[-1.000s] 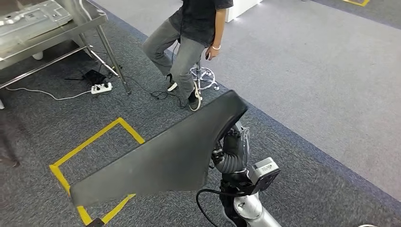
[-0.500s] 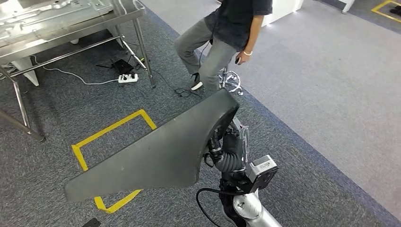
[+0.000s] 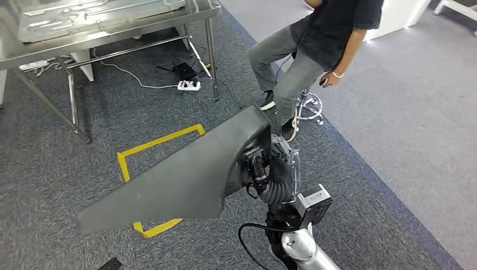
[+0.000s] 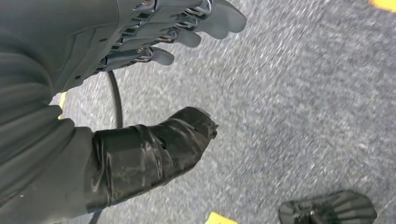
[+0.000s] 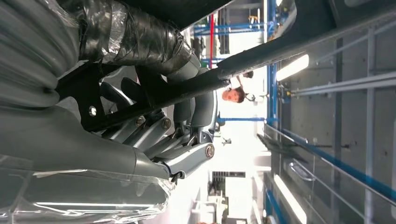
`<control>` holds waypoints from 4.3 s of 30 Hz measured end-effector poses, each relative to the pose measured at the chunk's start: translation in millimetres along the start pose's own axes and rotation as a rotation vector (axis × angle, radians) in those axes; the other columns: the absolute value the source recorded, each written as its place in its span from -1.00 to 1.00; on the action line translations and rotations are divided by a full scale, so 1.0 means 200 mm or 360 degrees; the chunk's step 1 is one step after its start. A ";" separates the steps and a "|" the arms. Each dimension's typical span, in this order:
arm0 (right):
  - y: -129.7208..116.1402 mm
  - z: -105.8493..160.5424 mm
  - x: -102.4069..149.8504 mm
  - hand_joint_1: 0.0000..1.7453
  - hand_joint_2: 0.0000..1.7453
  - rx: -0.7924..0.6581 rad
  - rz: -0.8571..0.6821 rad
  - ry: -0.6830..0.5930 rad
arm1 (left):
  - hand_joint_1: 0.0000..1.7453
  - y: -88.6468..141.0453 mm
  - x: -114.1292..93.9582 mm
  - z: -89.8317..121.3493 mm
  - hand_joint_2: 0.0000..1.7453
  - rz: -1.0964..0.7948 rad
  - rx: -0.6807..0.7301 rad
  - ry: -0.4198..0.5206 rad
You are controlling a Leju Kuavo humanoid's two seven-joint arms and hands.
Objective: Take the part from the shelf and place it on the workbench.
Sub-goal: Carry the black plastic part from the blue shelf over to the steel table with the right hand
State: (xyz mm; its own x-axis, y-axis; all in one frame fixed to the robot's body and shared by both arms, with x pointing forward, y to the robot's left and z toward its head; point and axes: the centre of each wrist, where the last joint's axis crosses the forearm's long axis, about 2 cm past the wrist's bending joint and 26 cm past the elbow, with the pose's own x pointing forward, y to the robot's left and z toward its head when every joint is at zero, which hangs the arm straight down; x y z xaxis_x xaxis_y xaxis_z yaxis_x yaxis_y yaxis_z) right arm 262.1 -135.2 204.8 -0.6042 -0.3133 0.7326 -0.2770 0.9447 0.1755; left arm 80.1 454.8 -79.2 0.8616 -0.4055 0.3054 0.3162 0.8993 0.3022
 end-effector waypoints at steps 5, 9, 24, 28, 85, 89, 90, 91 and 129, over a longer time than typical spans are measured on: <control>0.00 -0.01 0.00 0.96 1.00 0.0003 0.0019 -0.0006 | -1.00 0.01 0.01 0.00 1.00 0.0000 -0.0008 -0.0014; 0.00 0.00 0.00 0.96 1.00 0.0003 0.0037 -0.0010 | -1.00 0.01 0.01 0.00 1.00 -0.0004 -0.0020 -0.0019; -0.01 0.00 0.00 0.96 1.00 0.0010 0.0068 -0.0008 | -1.00 0.02 0.01 0.00 1.00 -0.0011 -0.0008 -0.0021; -0.01 -0.01 0.00 0.96 1.00 0.0012 0.0071 -0.0008 | -1.00 0.02 0.01 0.00 1.00 -0.0015 -0.0012 -0.0022; -0.02 0.00 -0.02 0.96 1.00 0.0049 -0.0060 -0.0005 | -1.00 0.03 0.00 0.00 1.00 -0.0031 -0.0008 -0.0021; -0.02 0.00 -0.02 0.96 1.00 0.0057 -0.0071 -0.0008 | -1.00 0.02 0.00 0.00 1.00 -0.0030 -0.0011 -0.0021; -0.02 0.00 -0.03 0.96 1.00 0.0057 -0.0072 -0.0007 | -1.00 0.02 0.00 0.00 1.00 -0.0031 -0.0011 -0.0020; -0.02 0.00 -0.03 0.96 1.00 0.0057 -0.0073 -0.0006 | -1.00 0.02 0.00 0.00 1.00 -0.0031 -0.0010 -0.0020; -0.03 0.00 -0.05 0.96 1.00 0.0052 -0.0048 -0.0003 | -1.00 0.03 0.00 0.00 1.00 -0.0040 0.0007 -0.0023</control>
State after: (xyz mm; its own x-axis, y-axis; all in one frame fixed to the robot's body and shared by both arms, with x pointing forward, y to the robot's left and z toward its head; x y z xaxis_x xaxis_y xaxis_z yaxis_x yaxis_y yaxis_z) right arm 270.9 -137.9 196.6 -0.5967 -0.3417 0.7261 -0.3194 0.9312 0.1757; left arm 82.2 460.6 -76.8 0.8477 -0.4302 0.3105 0.3359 0.8881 0.3138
